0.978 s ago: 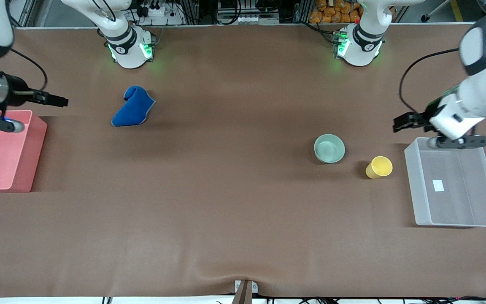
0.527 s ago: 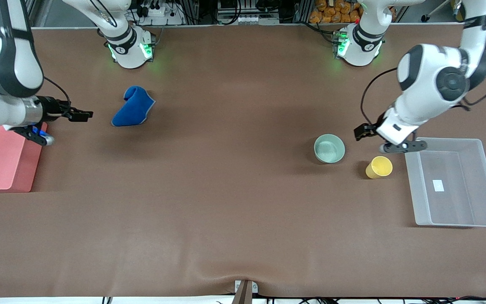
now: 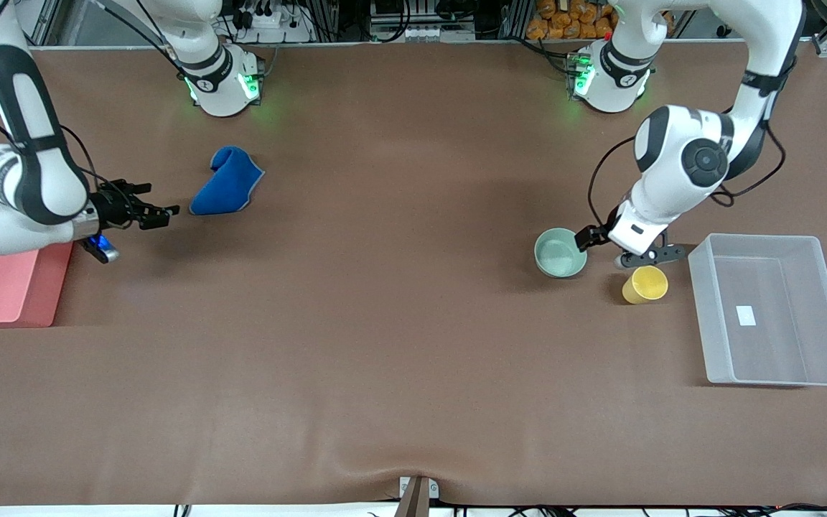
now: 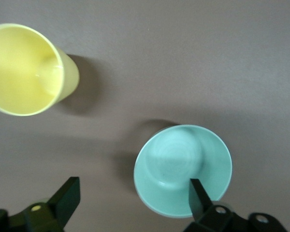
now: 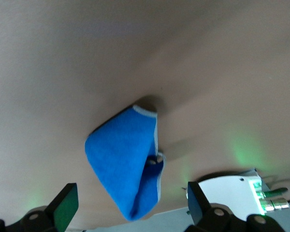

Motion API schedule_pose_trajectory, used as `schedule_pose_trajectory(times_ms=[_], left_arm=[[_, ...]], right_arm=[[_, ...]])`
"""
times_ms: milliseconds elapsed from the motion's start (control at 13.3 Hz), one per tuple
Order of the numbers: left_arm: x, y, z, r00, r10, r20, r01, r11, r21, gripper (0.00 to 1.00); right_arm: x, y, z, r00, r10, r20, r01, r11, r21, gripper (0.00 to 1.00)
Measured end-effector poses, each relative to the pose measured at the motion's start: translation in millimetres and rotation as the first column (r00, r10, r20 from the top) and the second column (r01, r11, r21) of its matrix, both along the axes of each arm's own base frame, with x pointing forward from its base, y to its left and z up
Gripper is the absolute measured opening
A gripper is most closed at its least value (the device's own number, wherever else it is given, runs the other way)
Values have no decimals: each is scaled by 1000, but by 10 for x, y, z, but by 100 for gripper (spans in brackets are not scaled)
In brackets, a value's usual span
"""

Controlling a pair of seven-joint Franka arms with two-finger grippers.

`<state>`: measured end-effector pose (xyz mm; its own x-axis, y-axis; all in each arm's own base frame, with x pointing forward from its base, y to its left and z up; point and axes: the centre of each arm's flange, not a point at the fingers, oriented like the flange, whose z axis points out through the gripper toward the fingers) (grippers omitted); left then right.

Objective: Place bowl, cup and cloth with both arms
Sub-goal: 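Grasp the blue cloth with the right gripper while the left grasps the bowl, then carry the cloth to the pink bin while the left carries the bowl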

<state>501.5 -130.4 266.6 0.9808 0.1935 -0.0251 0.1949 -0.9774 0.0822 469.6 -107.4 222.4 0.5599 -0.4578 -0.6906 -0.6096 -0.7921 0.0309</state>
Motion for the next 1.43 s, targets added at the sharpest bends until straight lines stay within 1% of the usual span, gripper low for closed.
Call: schedule_pose_trajectory(times_ms=[75,226,301,376,527,602,677,828,903,978,1054,1129,1280,1430], left_arm=[[-15,-36,-144,1000,10,1,-10,1000,-5,97],[-69,-110,-407,1000,28,2,-28,1000,-15,86],[-100,-148,-506,999,33,-1,-33,999,-17,86],[-122,-177,-580,999,35,-5,-35,999,-19,82],[-133,-189,-628,999,37,-11,-37,999,-19,57],[-131,-188,-626,999,37,-10,-37,999,-19,45],[-128,-189,-623,999,37,-9,-38,999,-20,35],[-102,-194,-593,999,39,-1,-39,999,-22,12],[-73,-197,-548,999,43,9,-42,999,-24,2],[-30,-191,-478,999,47,23,-47,999,-27,2],[37,-171,-385,998,53,30,-52,998,-27,2],[138,-128,-250,998,61,14,-60,998,-21,2],[453,62,156,997,74,-37,-74,997,-8,2],[788,510,616,997,59,-48,-59,998,0,2]], right_arm=[[-40,25,-110,1000,-5,0,5,1000,-2,100],[-135,73,-272,1000,-13,9,13,1000,-12,100],[-181,89,-329,1000,-15,8,15,1000,-15,100],[-224,101,-383,1000,-16,0,16,1000,-14,100],[-266,115,-466,1000,-19,-6,19,1000,-6,100],[-273,132,-508,1000,-28,-7,28,1000,11,100],[-287,150,-563,1000,-28,-7,28,999,35,100],[-336,150,-688,1000,-5,-11,6,997,72,100],[-365,134,-754,1000,1,-14,0,996,87,100],[-393,111,-815,1000,8,-15,-6,995,103,100],[-413,93,-853,1000,15,-13,-14,993,116,91],[-421,93,-874,1000,24,-9,-23,992,126,78],[-416,105,-875,1000,31,-5,-30,991,132,55],[-401,104,-867,999,39,5,-39,990,138,30]])
